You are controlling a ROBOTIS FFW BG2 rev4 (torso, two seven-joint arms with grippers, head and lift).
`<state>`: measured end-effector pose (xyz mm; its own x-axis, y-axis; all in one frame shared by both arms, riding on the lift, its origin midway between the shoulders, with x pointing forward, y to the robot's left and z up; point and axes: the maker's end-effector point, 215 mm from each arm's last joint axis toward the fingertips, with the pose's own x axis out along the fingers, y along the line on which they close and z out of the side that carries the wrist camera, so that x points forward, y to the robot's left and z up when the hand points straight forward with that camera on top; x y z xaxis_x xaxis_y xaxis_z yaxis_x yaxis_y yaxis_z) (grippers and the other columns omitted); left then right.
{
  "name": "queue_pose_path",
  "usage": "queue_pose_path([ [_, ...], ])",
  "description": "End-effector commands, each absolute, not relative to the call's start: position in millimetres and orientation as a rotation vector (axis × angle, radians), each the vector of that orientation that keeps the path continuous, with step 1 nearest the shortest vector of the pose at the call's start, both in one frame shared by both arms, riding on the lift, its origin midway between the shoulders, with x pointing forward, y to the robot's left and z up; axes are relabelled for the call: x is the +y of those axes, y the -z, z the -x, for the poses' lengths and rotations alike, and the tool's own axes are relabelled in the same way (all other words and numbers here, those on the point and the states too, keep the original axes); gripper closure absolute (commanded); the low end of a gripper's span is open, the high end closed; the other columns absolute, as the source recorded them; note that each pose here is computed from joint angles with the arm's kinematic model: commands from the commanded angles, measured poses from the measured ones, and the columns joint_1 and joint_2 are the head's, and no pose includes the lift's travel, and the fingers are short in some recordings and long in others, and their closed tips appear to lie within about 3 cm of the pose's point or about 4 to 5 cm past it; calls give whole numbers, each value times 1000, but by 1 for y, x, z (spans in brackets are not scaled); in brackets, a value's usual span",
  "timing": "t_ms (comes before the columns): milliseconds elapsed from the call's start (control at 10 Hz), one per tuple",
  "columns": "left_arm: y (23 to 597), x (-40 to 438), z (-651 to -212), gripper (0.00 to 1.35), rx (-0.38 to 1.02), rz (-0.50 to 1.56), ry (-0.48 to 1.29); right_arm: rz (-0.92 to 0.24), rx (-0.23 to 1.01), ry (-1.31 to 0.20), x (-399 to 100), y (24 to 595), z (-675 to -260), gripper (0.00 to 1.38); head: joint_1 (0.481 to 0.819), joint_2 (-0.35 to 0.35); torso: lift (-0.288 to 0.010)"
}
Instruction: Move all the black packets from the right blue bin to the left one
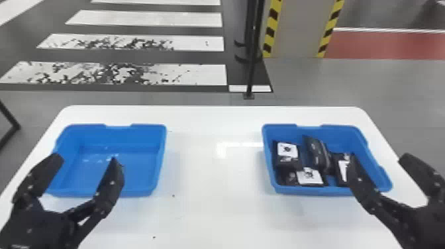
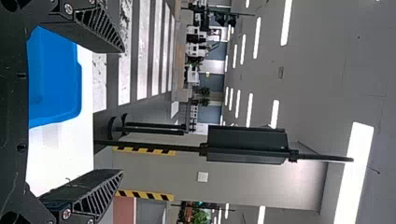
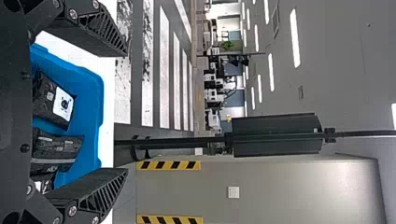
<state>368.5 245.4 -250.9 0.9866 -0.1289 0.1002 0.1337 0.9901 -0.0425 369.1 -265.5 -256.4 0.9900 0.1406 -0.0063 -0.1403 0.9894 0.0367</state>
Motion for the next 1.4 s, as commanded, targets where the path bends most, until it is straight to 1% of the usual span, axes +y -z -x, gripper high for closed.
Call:
queue_pose_path([
  [0, 250, 246, -368, 116, -102, 48, 131, -37, 9, -142, -265, 256, -369, 151, 695, -32, -140],
  [600, 249, 246, -369, 116, -107, 51, 133, -43, 0, -141, -267, 257, -369, 151, 695, -32, -140],
  [800, 249, 246, -368, 116, -107, 50, 133, -43, 28, -135, -271, 264, -376, 151, 695, -33, -140],
  [1100, 250, 246, -369, 116, -105, 50, 135, -64, 174, -157, -268, 294, -406, 147, 695, -39, -140],
  [1300, 250, 245, -369, 116, -105, 54, 136, -100, 311, -184, -259, 321, -418, 151, 695, -31, -140],
])
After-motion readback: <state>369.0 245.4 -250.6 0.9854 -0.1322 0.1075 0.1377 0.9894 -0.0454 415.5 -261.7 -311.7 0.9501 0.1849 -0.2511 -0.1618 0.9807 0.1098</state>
